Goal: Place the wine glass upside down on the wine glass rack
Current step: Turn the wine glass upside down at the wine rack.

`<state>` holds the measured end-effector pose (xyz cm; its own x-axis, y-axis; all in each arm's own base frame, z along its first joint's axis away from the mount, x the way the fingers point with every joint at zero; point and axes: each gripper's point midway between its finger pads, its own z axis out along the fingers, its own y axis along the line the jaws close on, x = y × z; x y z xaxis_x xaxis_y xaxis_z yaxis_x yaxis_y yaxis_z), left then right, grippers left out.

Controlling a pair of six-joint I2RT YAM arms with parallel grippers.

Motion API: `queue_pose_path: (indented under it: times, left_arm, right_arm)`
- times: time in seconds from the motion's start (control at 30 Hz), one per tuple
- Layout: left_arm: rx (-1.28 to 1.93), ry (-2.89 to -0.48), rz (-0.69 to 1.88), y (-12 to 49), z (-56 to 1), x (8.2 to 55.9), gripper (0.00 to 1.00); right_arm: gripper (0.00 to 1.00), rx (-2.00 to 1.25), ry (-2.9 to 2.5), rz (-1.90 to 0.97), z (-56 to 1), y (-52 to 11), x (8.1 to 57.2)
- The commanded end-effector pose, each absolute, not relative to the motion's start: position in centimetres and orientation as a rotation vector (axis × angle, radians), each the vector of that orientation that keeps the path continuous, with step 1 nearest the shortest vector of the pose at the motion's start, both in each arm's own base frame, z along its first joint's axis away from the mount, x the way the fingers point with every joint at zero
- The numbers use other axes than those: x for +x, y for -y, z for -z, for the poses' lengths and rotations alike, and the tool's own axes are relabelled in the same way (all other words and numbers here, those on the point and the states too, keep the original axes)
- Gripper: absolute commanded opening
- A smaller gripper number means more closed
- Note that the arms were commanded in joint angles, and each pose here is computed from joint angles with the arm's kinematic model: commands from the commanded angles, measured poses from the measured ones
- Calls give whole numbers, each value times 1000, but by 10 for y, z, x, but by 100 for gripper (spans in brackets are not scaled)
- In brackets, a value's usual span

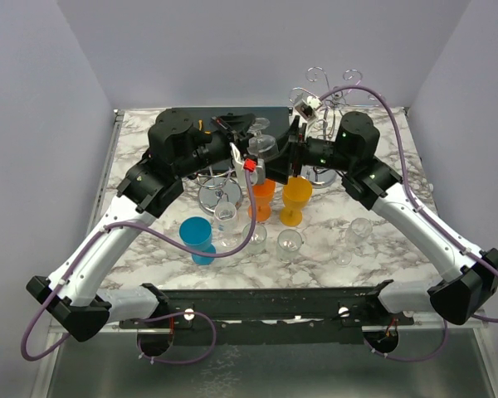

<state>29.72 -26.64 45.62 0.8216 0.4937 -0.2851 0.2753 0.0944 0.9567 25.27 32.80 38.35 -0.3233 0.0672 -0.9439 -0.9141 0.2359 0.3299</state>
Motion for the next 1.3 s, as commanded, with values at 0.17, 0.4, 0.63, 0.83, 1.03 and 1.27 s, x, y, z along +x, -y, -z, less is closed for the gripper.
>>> queue_pose_path:
  times: [0.17,0.4,0.63,0.83,1.03,1.27]
  left_arm:
    - [1383,-591,-180,262,-495,285,19]
    - [1293,-724,-94,257,-499,290,74]
    - [1149,-980,25,247,-485,302,99]
    - [1017,-1301,118,240,-461,322,99]
    - [994,-1431,188,241,-442,319,99]
    - [978,-1547,266,247,-422,317,99]
  right_arm:
    - [30,-799,-1432,-1219,-403,-324,256]
    - [1,-726,-1485,-965,-401,-294,273]
    - [1,-664,-1468,-748,-433,-259,279]
    - [1,-564,-1515,-503,-456,-240,325]
    - [1,-416,-1450,-326,-505,-204,359]
    - [1,-193,-1507,-194,-486,-122,393]
